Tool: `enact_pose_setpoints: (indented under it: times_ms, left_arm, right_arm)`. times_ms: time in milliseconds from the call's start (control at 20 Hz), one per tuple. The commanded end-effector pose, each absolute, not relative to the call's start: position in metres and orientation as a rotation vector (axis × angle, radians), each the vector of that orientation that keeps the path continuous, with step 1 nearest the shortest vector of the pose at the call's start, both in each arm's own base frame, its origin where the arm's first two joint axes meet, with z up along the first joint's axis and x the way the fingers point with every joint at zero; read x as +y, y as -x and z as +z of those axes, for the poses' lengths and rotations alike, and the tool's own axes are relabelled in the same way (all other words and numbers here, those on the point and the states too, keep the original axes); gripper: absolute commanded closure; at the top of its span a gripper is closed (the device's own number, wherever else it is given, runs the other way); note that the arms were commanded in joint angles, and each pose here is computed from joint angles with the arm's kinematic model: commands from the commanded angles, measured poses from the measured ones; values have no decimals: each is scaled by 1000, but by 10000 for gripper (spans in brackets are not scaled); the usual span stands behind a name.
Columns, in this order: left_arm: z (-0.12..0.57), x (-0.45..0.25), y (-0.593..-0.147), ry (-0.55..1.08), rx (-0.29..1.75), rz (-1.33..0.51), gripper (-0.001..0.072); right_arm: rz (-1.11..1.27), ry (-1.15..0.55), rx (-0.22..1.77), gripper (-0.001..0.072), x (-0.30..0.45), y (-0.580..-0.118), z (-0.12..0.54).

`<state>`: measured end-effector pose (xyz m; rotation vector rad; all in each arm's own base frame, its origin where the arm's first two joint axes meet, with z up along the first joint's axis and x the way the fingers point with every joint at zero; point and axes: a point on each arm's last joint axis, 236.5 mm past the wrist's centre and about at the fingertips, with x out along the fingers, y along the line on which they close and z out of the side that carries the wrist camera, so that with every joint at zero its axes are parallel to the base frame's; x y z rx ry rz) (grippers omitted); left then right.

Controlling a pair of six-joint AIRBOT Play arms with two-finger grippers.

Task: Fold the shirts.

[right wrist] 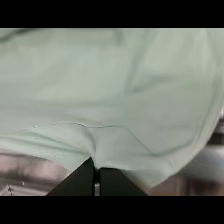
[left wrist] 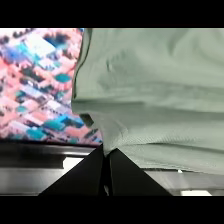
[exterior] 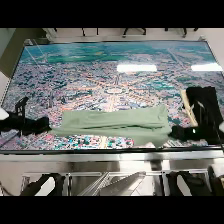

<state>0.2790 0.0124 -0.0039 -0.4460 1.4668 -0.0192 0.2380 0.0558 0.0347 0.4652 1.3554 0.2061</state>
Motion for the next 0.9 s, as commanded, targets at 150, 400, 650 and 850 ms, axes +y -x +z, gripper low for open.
enact_pose_setpoints:
  times_ms: [150, 400, 650, 850]
  left_arm:
    - [-49, 5, -350, 362, 1577, -119, 691]
    - [-70, -8, -387, 322, 1597, -160, 691]
    - [-72, -10, -405, 312, 1608, -177, 691]
    - [-71, -11, -394, 306, 1650, -195, 691]
  right_arm:
    - [257, -387, 1328, 678, 71, -372, 0]
    - [229, -415, 1353, 678, 73, -418, -31]
    - [223, -422, 1398, 678, 72, -415, -49]
    - [225, -424, 1401, 676, 73, -415, -49]
